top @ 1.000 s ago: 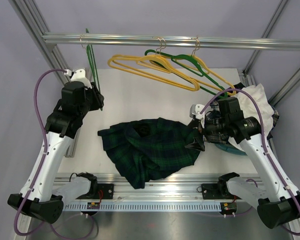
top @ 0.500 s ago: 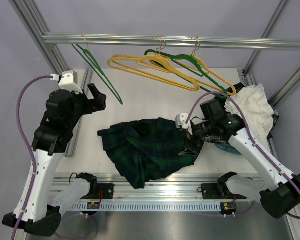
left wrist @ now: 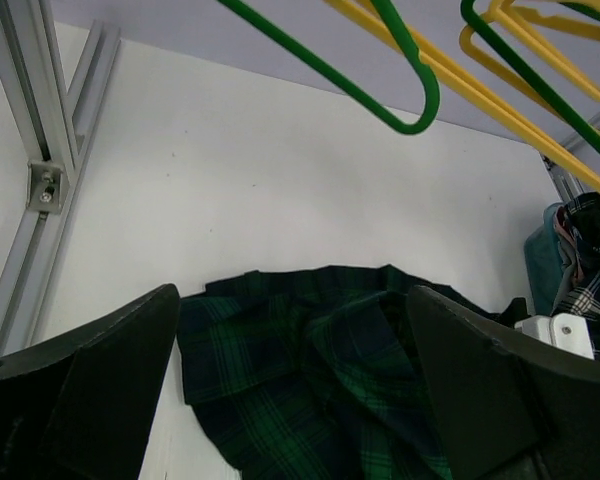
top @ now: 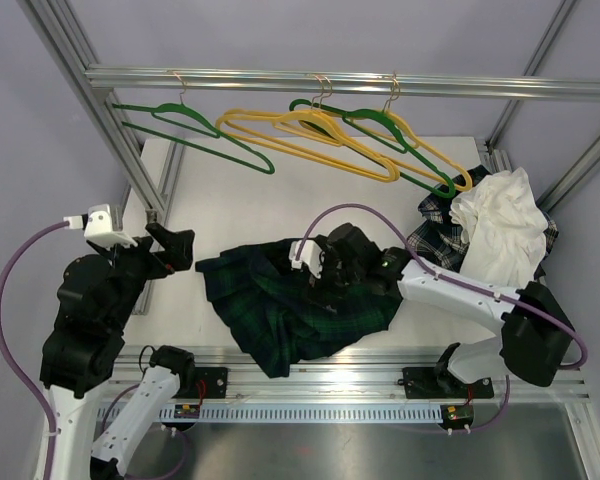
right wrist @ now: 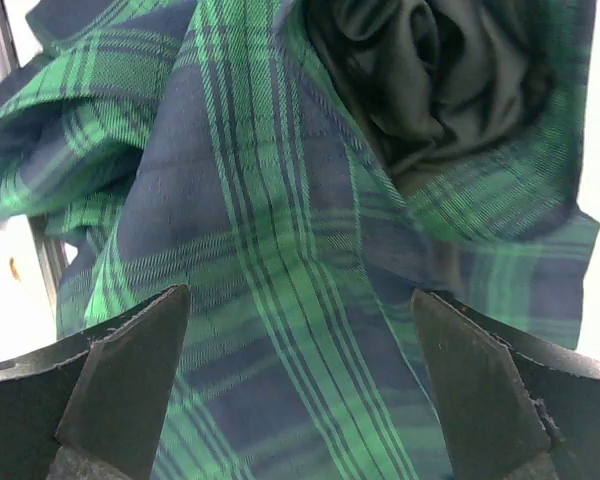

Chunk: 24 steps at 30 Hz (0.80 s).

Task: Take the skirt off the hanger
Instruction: Place the skirt into the basket

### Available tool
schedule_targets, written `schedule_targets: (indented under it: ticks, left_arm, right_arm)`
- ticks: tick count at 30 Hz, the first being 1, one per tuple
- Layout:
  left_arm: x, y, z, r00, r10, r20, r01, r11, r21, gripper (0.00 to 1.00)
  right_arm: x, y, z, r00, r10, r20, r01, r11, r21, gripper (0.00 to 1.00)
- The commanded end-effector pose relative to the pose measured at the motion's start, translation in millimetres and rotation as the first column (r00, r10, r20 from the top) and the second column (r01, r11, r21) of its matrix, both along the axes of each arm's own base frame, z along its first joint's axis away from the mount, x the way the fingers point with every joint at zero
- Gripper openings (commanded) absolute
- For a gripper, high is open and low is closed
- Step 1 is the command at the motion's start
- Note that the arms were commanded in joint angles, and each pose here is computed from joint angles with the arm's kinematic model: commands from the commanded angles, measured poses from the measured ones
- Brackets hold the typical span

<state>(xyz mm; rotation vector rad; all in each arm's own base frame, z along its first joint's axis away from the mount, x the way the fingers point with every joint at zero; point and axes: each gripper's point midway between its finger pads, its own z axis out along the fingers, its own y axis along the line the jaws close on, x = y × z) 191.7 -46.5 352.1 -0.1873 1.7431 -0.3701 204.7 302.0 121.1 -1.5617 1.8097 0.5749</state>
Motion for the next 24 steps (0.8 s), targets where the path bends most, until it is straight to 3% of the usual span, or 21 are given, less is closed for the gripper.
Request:
schedule_targets:
  ticks: [1, 4, 8, 10, 11, 12, 15, 16, 19, 22, 24]
  left_arm:
    - [-2.3, 3.7, -9.8, 0.999, 0.031, -0.012, -0.031, 0.999, -0.033, 0.99]
    - [-5.6, 4.2, -15.8, 0.999, 0.035, -0.018, -0.036, 0.998, -0.046, 0.99]
    - [-7.1, 1.9, -25.2, 0.999, 0.027, -0.031, -0.029, 0.997, -0.065, 0.99]
    - [-9.2, 2.1, -26.9, 0.999, 0.029, -0.026, -0.031, 0.997, -0.075, 0.99]
    - [-9.6, 2.4, -28.0, 0.999, 0.031, -0.027, -0.033, 0.996, -0.078, 0.99]
    - [-10.2, 2.5, -30.3, 0.999, 0.033, -0.028, -0.036, 0.996, -0.085, 0.99]
    - [-9.9, 1.9, -31.7, 0.999, 0.033, -0.025, -0.035, 0.995, -0.094, 0.99]
    - [-10.0, 1.6, -32.7, 0.999, 0.032, -0.024, -0.034, 0.995, -0.097, 0.99]
    - [-9.7, 1.1, -33.6, 0.999, 0.031, -0.024, -0.033, 0.995, -0.098, 0.99]
    - [-10.7, 1.8, -31.7, 0.999, 0.029, -0.022, -0.031, 0.996, -0.089, 0.99]
    - [-11.8, 3.0, -29.8, 0.999, 0.033, -0.016, -0.034, 0.996, -0.086, 0.99]
  right_arm:
    - [14.2, 24.0, 2.6, 0.998, -0.063, 0.031, 0.059, 0.993, 0.105, 1.00]
    - [-2.9, 26.5, -25.5, 0.998, -0.015, -0.062, 0.020, 0.997, 0.081, 0.99]
    - [2.7, 15.1, -73.4, 0.991, -0.089, -0.102, 0.085, 0.996, -0.039, 1.00]
    - [6.9, 20.0, -74.2, 0.989, -0.087, -0.115, 0.080, 0.995, -0.067, 0.93]
    - [1.4, 16.1, -85.7, 0.985, -0.081, -0.151, 0.063, 0.991, -0.115, 0.88]
    - [4.8, 21.5, -81.2, 0.986, -0.071, -0.153, 0.055, 0.992, -0.112, 0.75]
    - [-7.6, 18.7, -88.6, 0.975, -0.013, -0.220, -0.023, 0.986, -0.164, 0.49]
    - [-7.4, 20.6, -86.1, 0.976, 0.010, -0.218, -0.047, 0.985, -0.164, 0.29]
    - [-13.7, 14.5, -76.6, 0.973, 0.065, -0.219, -0.105, 0.979, -0.177, 0.00]
    - [-21.6, 4.5, -44.0, 0.968, 0.154, -0.200, -0.180, 0.977, -0.117, 0.00]
    - [-22.7, -10.5, 4.2, 0.971, 0.198, -0.134, -0.205, 0.978, -0.039, 0.00]
